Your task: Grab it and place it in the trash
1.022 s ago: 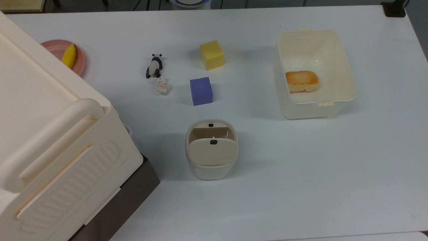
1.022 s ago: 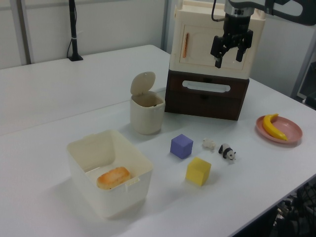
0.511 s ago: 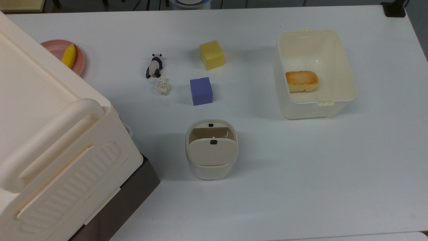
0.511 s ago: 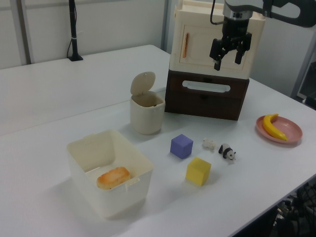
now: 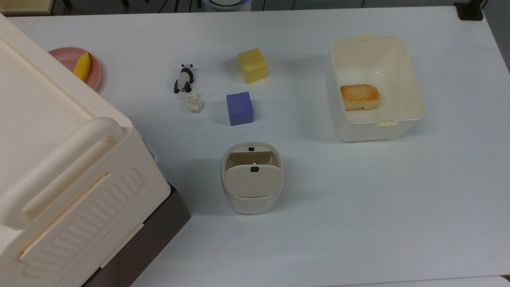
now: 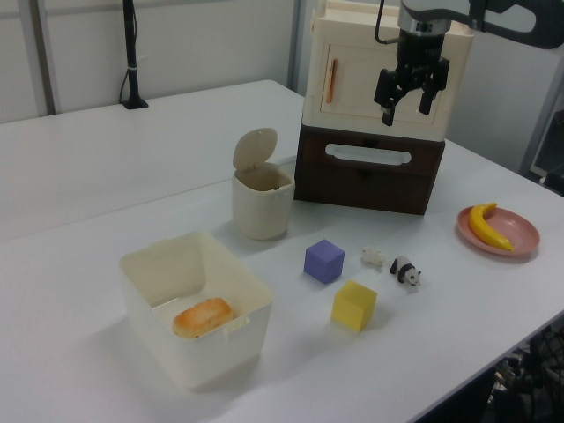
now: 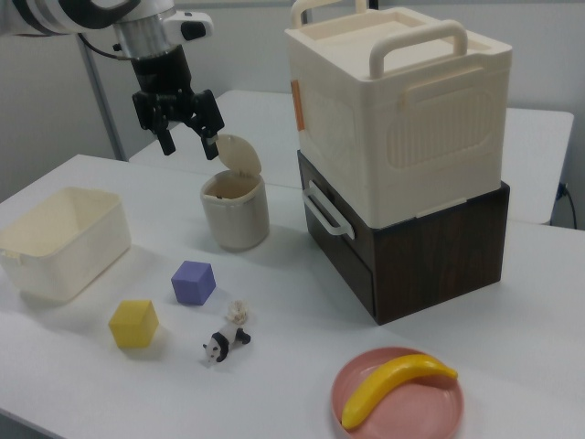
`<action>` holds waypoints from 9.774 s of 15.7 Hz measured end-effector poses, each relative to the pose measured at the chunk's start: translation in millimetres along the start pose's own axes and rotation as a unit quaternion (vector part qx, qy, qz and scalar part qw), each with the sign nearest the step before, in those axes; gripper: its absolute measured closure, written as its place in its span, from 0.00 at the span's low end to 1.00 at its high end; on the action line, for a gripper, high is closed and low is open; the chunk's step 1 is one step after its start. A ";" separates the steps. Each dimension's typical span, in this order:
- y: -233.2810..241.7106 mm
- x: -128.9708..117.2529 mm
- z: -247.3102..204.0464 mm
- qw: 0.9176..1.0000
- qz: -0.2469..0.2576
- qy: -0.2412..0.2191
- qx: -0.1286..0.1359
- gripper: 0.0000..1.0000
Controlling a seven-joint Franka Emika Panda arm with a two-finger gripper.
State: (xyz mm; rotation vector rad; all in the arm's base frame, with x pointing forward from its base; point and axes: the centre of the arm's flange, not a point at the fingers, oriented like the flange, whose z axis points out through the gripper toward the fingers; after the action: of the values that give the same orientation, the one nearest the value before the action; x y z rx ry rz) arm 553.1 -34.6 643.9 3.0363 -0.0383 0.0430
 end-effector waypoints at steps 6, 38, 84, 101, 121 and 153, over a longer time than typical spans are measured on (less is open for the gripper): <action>0.0 0.0 0.0 1.000 0.000 0.000 0.000 0.00; -5.6 1.1 25.9 1.000 -0.013 -0.022 -0.008 0.00; -44.5 15.8 284.9 0.981 -0.170 -0.001 -0.096 0.00; -56.9 -10.7 324.1 0.974 -0.204 -0.045 -0.085 0.22; -36.6 54.2 150.7 0.989 -0.140 -0.010 -0.052 0.98; -159.8 143.6 181.8 0.943 -0.293 0.155 -0.013 0.78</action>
State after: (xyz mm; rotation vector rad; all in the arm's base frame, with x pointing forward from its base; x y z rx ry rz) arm 705.7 101.9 450.7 2.8383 0.8686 0.4592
